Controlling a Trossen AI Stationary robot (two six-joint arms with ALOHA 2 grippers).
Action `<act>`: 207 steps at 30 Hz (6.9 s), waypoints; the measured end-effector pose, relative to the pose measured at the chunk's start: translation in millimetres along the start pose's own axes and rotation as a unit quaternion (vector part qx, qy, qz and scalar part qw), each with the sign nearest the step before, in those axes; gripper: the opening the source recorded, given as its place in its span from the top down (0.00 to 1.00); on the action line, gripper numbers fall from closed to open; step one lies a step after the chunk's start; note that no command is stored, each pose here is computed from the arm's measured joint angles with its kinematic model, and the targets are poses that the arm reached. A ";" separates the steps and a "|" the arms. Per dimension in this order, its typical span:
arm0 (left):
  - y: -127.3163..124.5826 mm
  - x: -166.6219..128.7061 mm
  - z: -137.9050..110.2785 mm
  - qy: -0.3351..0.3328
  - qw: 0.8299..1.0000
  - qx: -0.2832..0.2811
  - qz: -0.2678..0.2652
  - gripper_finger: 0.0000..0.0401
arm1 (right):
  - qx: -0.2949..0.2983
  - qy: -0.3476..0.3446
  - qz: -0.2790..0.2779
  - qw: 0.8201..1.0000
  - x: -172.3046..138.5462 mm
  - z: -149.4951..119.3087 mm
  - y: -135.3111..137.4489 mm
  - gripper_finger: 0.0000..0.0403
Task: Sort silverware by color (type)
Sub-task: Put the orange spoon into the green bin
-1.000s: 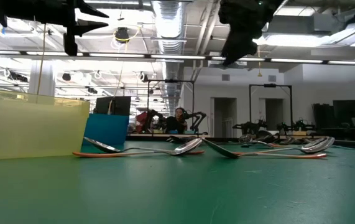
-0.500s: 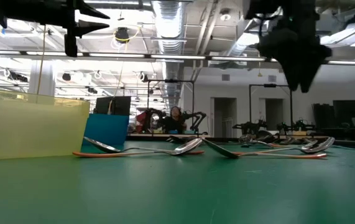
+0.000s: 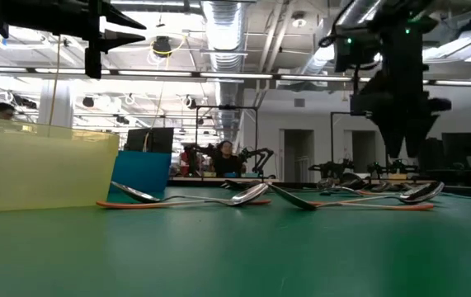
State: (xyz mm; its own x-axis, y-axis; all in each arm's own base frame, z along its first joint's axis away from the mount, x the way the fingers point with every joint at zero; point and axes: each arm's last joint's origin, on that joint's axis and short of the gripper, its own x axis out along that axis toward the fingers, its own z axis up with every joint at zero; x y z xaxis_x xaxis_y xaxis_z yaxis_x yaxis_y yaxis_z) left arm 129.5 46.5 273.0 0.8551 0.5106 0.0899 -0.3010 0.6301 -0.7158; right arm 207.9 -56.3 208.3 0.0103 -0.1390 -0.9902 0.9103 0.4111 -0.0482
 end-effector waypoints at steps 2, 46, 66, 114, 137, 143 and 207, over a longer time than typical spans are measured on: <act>0.3 0.0 -0.3 0.002 1.000 0.001 0.001 0.83 | 0.007 -0.009 0.011 1.000 7.9 4.4 -2.6 0.45; 6.4 -0.3 -3.5 -0.001 0.999 -0.005 0.049 0.83 | 0.022 -0.010 0.031 0.999 70.3 2.3 -29.7 0.97; 8.3 -0.5 -4.7 0.002 0.998 -0.008 0.062 0.83 | -0.010 -0.052 0.101 0.993 28.1 16.5 4.6 1.00; 4.9 -0.6 -8.0 0.059 0.995 -0.078 0.010 0.83 | -0.387 -0.474 0.361 0.704 -111.2 42.1 239.8 1.00; 15.4 -3.5 -19.6 0.124 0.989 -0.058 0.060 0.83 | -0.554 -0.387 0.474 0.564 -29.8 42.6 359.5 1.00; 15.7 -3.6 -19.8 0.125 0.989 -0.057 0.061 0.83 | -0.565 -0.369 0.473 0.567 -12.9 41.6 369.3 1.00; 17.8 -3.9 -20.2 0.117 0.989 -0.050 0.080 0.83 | -0.681 -0.363 0.337 0.539 26.9 25.6 371.0 1.00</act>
State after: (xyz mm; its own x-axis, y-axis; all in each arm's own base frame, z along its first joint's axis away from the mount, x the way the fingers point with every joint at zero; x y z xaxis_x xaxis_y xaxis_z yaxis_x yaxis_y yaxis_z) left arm 129.3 43.9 246.0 0.8781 0.4416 -0.1845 -0.4069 0.4859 -0.7735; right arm 556.5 69.4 167.2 0.7588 0.3427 -0.5538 -0.5442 0.8008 -0.2502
